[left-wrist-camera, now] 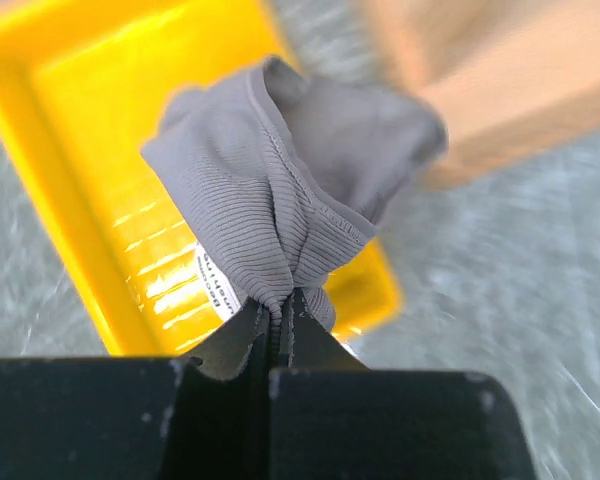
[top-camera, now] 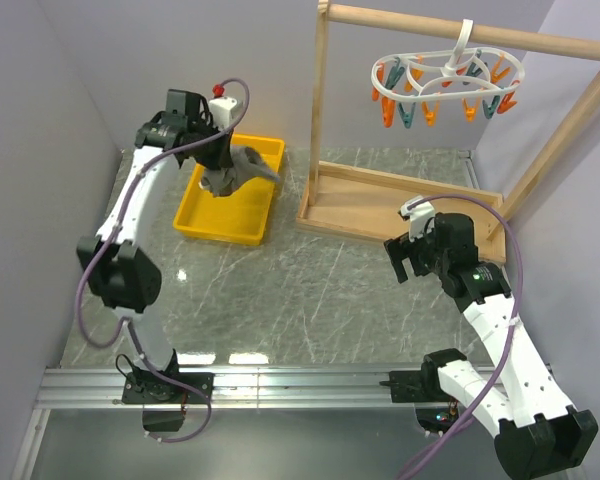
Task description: Clip the underwear to the hanger
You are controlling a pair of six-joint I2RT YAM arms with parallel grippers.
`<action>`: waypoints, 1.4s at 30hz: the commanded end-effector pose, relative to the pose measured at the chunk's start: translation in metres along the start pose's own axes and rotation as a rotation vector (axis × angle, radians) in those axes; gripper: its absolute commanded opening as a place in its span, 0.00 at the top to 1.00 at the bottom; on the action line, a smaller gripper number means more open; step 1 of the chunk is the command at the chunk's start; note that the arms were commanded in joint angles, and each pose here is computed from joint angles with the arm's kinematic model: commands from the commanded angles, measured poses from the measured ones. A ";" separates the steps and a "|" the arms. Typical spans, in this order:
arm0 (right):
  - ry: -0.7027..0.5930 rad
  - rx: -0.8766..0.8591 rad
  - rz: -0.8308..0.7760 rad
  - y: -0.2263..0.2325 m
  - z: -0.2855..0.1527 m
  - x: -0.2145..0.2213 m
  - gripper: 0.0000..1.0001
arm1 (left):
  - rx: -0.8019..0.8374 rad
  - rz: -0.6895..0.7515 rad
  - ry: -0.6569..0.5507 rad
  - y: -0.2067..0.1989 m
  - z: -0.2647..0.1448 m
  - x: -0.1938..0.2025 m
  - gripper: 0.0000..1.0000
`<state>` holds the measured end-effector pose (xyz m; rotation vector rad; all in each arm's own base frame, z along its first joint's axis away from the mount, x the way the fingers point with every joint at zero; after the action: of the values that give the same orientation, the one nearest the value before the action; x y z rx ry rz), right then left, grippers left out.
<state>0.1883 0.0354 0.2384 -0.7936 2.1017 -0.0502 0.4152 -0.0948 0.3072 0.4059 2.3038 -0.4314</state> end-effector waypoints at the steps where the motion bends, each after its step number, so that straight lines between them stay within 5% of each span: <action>1: -0.019 0.032 -0.012 -0.007 -0.007 -0.008 0.00 | 0.202 0.119 -0.011 -0.046 -0.043 0.000 1.00; 5: -0.005 0.016 -0.001 -0.011 -0.009 -0.010 0.00 | 0.386 0.245 0.004 -0.084 -0.068 0.020 1.00; 11: 0.019 -0.039 0.013 -0.016 -0.011 -0.008 0.00 | 0.588 0.425 0.176 -0.140 -0.069 0.101 0.96; 21: 0.081 -0.164 0.013 -0.007 -0.009 0.001 0.00 | 0.511 0.655 0.179 -0.183 -0.009 0.208 0.82; 26: 0.121 -0.225 0.036 -0.002 -0.002 0.004 0.00 | 0.420 0.764 0.175 -0.186 0.002 0.233 0.49; 31: 0.134 -0.272 0.014 0.012 0.010 -0.001 0.02 | 0.453 0.812 0.230 -0.176 -0.022 0.243 0.41; 34: 0.121 -0.317 -0.012 0.026 0.019 -0.010 0.04 | 0.438 0.760 0.207 -0.163 -0.041 0.239 0.31; 38: 0.116 -0.403 -0.040 0.046 0.035 -0.024 0.05 | 0.406 0.536 0.182 -0.134 -0.051 0.218 0.30; 42: 0.101 -0.504 -0.060 0.065 0.050 -0.042 0.08 | 0.411 0.296 0.295 -0.104 -0.035 0.212 0.30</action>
<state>0.1931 0.0986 0.2015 -1.1751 2.3107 0.3539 0.2008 -0.1443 0.2014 1.1806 2.2220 -0.5610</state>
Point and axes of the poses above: each gripper's point midway between its finger pads, its own z axis out along the fingers, its own y axis along the line the jaws close on, x = y × z, the point moved 9 cm from there along -z, back along the fingers, and after that the axes turned 11 degrees about -z, right-handed, at the moved point
